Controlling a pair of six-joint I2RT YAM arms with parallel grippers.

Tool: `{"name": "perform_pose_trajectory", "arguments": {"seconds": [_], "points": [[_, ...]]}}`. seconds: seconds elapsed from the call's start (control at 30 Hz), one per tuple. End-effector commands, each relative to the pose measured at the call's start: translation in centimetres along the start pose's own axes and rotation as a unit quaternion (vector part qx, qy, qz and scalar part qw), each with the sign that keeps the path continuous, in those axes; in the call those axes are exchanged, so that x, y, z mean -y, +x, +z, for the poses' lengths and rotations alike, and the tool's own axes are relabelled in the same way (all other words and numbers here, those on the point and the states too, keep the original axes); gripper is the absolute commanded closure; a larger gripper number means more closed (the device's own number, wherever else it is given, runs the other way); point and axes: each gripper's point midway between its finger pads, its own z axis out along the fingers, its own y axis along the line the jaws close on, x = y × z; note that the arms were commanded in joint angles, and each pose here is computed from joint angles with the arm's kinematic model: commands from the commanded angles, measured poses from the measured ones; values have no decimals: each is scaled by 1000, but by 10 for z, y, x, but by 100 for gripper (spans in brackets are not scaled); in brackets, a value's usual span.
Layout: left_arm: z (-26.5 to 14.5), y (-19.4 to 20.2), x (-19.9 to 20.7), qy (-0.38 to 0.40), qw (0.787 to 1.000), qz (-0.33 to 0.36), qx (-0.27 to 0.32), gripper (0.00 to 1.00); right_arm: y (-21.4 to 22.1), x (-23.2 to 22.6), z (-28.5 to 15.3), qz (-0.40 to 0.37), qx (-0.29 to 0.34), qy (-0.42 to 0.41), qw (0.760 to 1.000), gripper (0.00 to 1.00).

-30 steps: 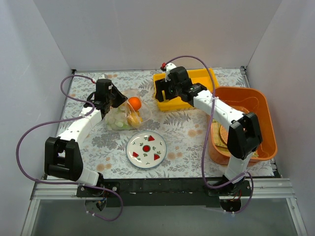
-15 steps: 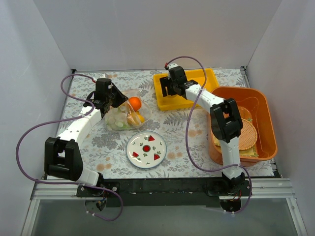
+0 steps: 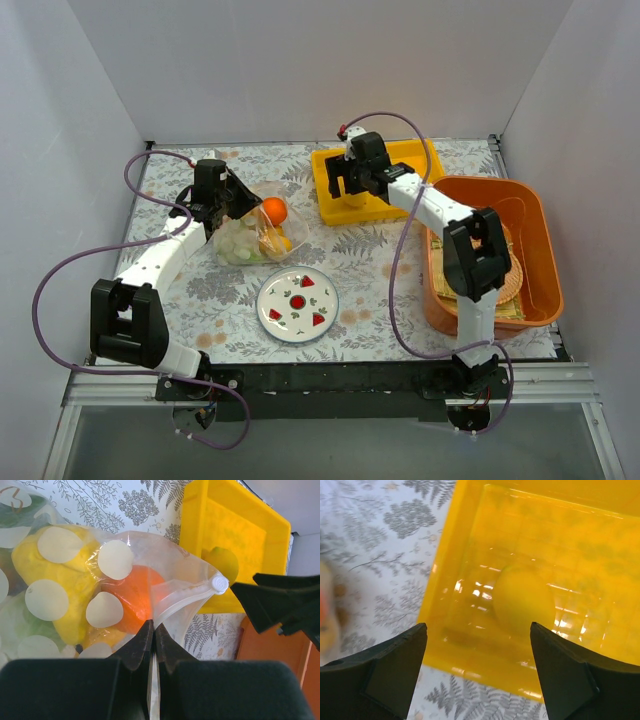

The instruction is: Open the zip-top bag and remove the fake food

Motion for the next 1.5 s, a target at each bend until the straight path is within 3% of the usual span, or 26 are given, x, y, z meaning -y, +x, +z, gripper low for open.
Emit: {"name": "perform_pose_trajectory", "arguments": {"seconds": [0.0,0.07,0.17,0.37,0.5,0.7,1.07,1.47], "points": [[-15,-15,22,32,999,8,20,100,-32,-64,-75,-22,79,-113,990,14],[-16,-15,23,34,999,8,20,100,-38,-102,-105,-45,107,-166,979,16],[-19,-14,26,40,999,9,20,100,-18,-147,-123,-62,100,-224,967,22],[-25,-13,28,45,999,2,21,100,15,-197,-103,-71,44,-254,964,30],[-28,-10,26,43,999,-5,25,100,25,-203,-86,-46,25,-257,965,35],[-27,-6,24,42,999,-8,21,100,33,-205,-89,-26,29,-268,963,35],[-27,-4,23,41,999,-7,19,100,7,-173,-109,45,87,-252,963,40],[-23,-2,30,48,999,-8,14,100,42,-211,-68,17,-6,-268,963,42]]}}
